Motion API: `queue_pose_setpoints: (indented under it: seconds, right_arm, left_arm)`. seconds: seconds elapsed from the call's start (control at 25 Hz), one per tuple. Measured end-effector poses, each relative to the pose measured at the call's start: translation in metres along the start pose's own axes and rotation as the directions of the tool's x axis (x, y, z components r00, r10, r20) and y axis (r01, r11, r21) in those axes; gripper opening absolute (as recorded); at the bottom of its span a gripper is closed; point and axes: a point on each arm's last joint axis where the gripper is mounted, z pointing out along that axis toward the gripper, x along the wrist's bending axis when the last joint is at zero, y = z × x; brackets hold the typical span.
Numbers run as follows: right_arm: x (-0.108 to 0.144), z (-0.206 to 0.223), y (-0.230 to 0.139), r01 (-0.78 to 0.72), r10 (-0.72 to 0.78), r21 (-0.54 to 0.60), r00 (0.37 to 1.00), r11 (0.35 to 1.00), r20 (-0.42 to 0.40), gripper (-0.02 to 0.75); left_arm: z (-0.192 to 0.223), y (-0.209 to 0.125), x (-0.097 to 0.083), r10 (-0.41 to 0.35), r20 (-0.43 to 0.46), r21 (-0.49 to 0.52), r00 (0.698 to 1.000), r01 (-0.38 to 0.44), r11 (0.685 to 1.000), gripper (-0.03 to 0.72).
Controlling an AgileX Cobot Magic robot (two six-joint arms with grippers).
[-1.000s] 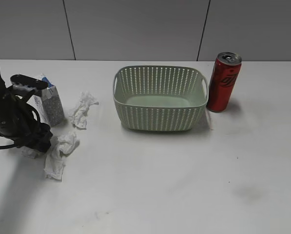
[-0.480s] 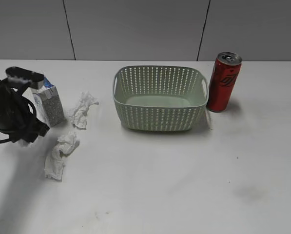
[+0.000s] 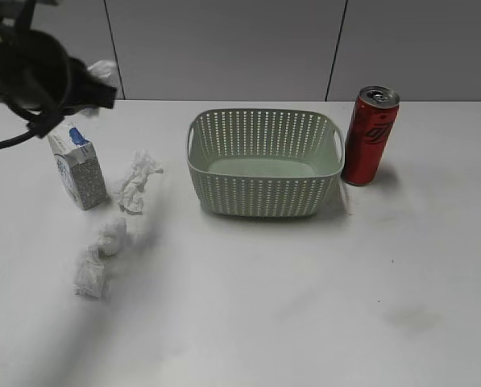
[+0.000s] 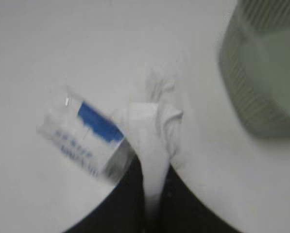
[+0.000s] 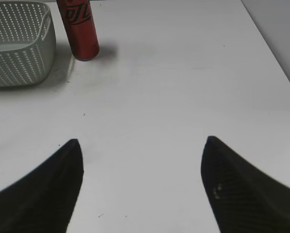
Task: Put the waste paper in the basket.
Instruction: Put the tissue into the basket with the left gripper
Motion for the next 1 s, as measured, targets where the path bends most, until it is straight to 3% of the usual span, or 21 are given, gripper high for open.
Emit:
queue_pose_setpoints:
  seconds: [0.16, 0.28, 0.52, 0.64, 0.72, 0.88, 0.96, 1.0]
  right_arm:
    - [0.000, 0.000, 0.000, 0.000, 0.000, 0.000, 1.000, 1.000, 0.000, 0.571]
    - [0.000, 0.000, 0.000, 0.000, 0.000, 0.000, 1.000, 1.000, 0.000, 0.571]
    - [0.000, 0.000, 0.000, 0.000, 0.000, 0.000, 1.000, 1.000, 0.000, 0.571]
    - [0.000, 0.000, 0.000, 0.000, 0.000, 0.000, 1.000, 1.000, 0.000, 0.571]
    - [0.000, 0.000, 0.000, 0.000, 0.000, 0.000, 1.000, 1.000, 0.000, 0.571]
    - [0.000, 0.000, 0.000, 0.000, 0.000, 0.000, 1.000, 1.000, 0.000, 0.571]
    - [0.000, 0.000, 0.000, 0.000, 0.000, 0.000, 1.000, 1.000, 0.000, 0.571]
    - [0.000, 0.000, 0.000, 0.000, 0.000, 0.000, 1.000, 1.000, 0.000, 0.571]
  left_arm:
    - [0.010, 0.014, -0.044, 0.137, 0.038, -0.195, 0.990, -0.127, 0.973, -0.009]
    - [0.029, 0.025, -0.064, 0.174, 0.046, -0.277, 0.984, -0.155, 0.948, -0.009]
    - [0.087, 0.040, -0.076, 0.179, 0.049, -0.276, 0.983, -0.159, 0.948, -0.008]
    - [0.112, 0.033, -0.078, 0.176, 0.058, -0.223, 0.983, -0.160, 0.962, 0.034]
    - [0.124, 0.025, -0.079, 0.165, 0.069, -0.171, 0.984, -0.151, 0.974, 0.141]
    - [0.135, 0.008, -0.080, 0.153, 0.097, -0.060, 0.983, -0.148, 0.987, 0.505]
    - [0.134, 0.007, -0.081, 0.144, 0.115, -0.018, 0.983, -0.143, 0.990, 0.619]
    - [0.132, 0.008, -0.082, 0.143, 0.126, -0.001, 0.982, -0.144, 0.990, 0.640]
